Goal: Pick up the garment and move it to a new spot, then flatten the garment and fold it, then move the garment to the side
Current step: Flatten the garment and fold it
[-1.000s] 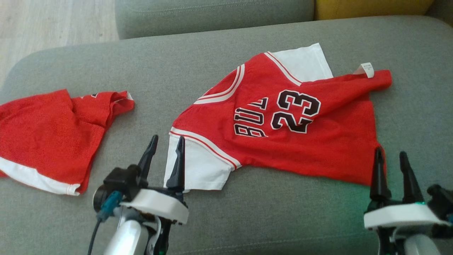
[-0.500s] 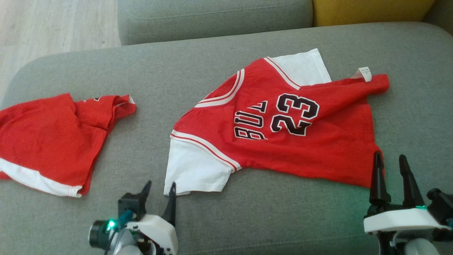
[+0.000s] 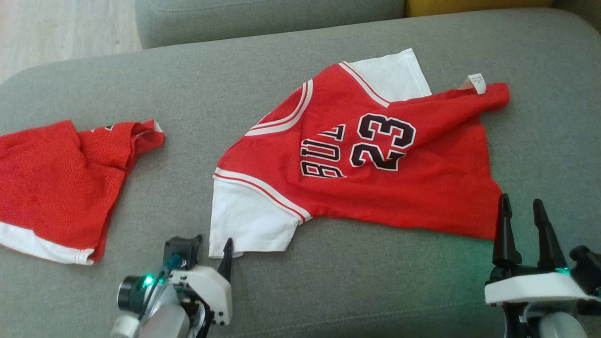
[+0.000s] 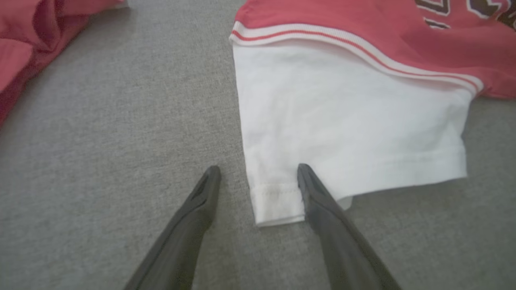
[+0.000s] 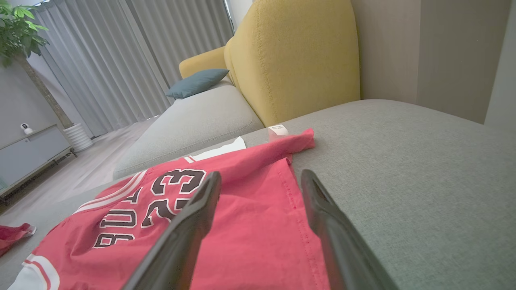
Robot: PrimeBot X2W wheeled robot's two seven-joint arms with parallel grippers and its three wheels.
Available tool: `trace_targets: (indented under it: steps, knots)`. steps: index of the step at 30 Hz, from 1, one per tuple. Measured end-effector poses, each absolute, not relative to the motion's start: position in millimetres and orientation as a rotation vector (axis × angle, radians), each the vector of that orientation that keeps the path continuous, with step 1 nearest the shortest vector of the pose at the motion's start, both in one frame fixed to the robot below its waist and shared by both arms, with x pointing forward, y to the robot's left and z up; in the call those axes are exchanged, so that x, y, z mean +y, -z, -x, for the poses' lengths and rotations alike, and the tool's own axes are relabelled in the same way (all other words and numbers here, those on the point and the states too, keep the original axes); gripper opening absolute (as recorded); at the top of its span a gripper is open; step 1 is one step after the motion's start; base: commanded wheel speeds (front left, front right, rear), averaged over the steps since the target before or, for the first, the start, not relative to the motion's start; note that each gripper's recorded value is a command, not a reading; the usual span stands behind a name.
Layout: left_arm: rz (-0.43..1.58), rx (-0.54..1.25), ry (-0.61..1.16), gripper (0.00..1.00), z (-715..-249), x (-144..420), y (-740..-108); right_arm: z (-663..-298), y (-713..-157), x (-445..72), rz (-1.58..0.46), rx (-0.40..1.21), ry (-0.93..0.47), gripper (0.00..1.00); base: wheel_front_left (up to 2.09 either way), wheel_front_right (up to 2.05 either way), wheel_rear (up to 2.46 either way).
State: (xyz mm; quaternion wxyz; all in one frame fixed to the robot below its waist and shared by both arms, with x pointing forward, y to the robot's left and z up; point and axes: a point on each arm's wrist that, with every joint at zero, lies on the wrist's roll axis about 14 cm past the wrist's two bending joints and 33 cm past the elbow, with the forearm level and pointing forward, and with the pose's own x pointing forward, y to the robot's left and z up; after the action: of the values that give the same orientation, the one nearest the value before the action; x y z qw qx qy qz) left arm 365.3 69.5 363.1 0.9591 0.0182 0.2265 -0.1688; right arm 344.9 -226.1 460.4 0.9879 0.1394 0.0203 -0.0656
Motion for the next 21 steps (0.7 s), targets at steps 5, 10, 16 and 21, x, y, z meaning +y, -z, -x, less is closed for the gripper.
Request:
trace_targets:
  steps: [5,10,16,21]
  knots:
    - [-0.032,0.499,0.373,0.04,-371,64,-359,-346,-461,-232,-0.277,0.037,0.148,1.00,0.00,0.00,0.00]
    - [-0.025,0.507,0.397,0.00,-372,59,-360,-348,-466,-241,-0.274,0.018,0.174,1.00,0.00,0.00,0.00]
    - [0.021,0.388,0.324,0.00,-385,67,-380,-345,-452,-245,-0.279,0.058,0.193,1.00,0.00,0.00,0.00]
    - [0.074,0.214,0.291,0.00,-407,68,-426,-335,-415,-240,-0.309,0.181,0.207,1.00,0.00,0.00,0.00]
